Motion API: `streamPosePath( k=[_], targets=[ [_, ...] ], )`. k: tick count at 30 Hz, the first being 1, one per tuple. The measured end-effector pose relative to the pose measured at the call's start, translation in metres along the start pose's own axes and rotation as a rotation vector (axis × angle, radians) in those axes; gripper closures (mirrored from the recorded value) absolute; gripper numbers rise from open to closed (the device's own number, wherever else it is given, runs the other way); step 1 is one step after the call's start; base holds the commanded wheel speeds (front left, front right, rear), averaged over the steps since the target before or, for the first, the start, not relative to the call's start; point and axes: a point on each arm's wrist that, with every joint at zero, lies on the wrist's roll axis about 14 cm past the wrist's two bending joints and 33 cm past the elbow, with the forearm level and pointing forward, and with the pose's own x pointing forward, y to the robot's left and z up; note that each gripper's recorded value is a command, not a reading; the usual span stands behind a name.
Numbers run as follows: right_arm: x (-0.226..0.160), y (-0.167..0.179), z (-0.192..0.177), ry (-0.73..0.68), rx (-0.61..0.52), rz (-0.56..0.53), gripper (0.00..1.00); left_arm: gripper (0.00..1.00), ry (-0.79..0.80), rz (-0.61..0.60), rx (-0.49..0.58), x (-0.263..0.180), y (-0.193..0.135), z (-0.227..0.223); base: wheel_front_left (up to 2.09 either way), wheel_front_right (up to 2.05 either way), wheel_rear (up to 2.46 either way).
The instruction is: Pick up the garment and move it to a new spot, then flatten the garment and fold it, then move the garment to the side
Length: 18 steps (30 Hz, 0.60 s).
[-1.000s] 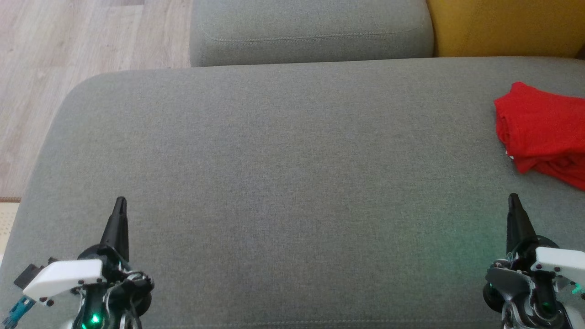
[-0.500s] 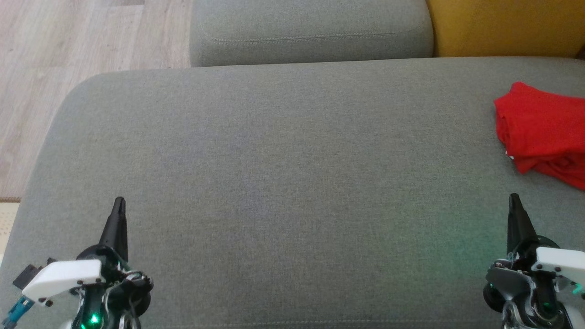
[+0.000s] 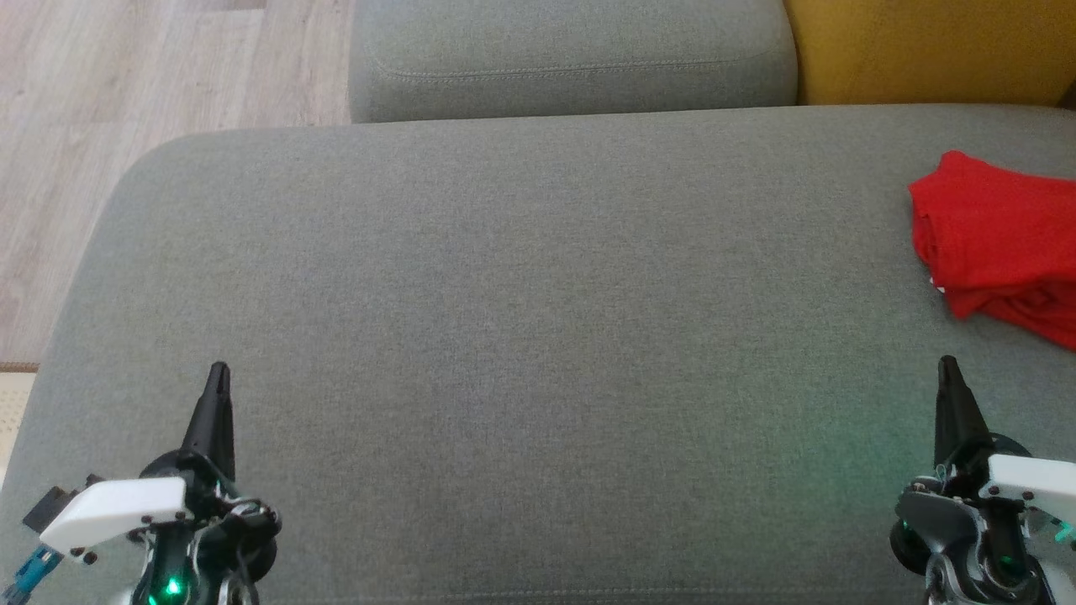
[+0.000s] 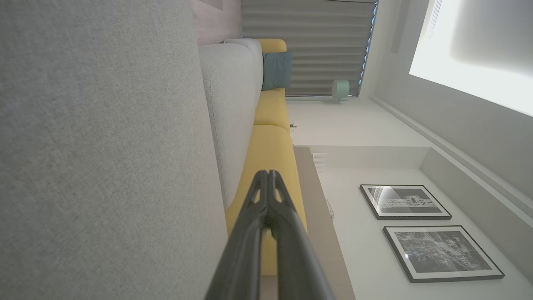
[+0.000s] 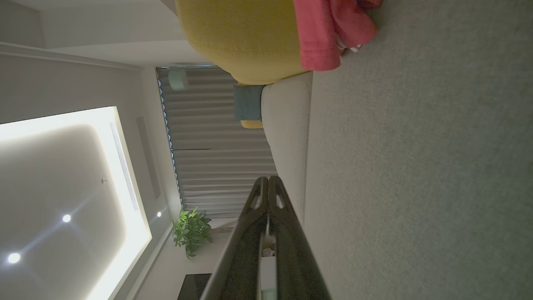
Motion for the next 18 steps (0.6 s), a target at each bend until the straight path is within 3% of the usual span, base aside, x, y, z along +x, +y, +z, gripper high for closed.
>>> streamPosePath(
  k=[18],
  targets=[
    [-0.0001, 0.0001, 0.0007, -0.001, 0.001, 0.0, 1.0, 1.0, 0.005, 0.001, -0.002, -0.0001, 0.0003, -0.0005, 0.0, 0.0, 0.0]
  ],
)
